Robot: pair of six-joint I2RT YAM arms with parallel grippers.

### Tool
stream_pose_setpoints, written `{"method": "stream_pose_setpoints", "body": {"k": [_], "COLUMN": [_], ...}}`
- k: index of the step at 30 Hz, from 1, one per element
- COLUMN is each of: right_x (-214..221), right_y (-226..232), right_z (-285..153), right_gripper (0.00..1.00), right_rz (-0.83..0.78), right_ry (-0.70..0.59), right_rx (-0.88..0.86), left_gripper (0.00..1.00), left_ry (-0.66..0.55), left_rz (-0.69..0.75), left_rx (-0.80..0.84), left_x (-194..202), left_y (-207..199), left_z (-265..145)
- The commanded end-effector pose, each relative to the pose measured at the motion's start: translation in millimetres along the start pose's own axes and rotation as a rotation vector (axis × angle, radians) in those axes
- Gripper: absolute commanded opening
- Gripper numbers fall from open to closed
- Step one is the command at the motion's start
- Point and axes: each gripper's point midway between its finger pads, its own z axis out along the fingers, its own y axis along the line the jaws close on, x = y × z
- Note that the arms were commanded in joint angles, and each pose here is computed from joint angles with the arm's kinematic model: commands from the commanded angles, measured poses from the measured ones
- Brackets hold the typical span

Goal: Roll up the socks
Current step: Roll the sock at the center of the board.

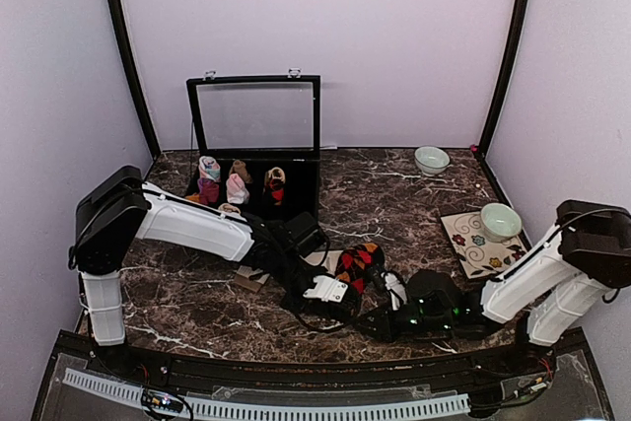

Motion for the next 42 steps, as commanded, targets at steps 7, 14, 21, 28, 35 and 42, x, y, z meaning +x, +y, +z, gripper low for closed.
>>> {"method": "stream_pose_setpoints", "body": {"k": [7,14,21,28,35,42], "right_x": [12,19,32,17,-7,-8], "right_y": [5,38,56,50,42,29], "right_z": [-28,-11,6,10,21,32], "right_gripper": [0.29,0.29,0.29,0.3,0.3,0.29], "right_rz": [-0.425,-0.813,-1.052,-1.135,-1.129,-1.122], "right_ry": [-0.071,0.01,0.048,0.015,-0.014,0.004], "right_rx": [0.225,0.36,0.427,0.46,0.433,0.425], "left_gripper": [0.14,0.14,0.13,0.13,0.13,0.13], "left_ry": [0.069,0.067,0.083,0.097,0.102,0.106], "left_rz": [-0.164,-0.268,-0.324,-0.343,-0.354,-0.348], "left_rx": [0.221,0.35,0.427,0.485,0.498,0.503], "left_x": [26,30,32,33,34,34], "left_y": [-36,-40,-42,-46,-46,-44], "left_z": [8,8,10,9,11,10]}}
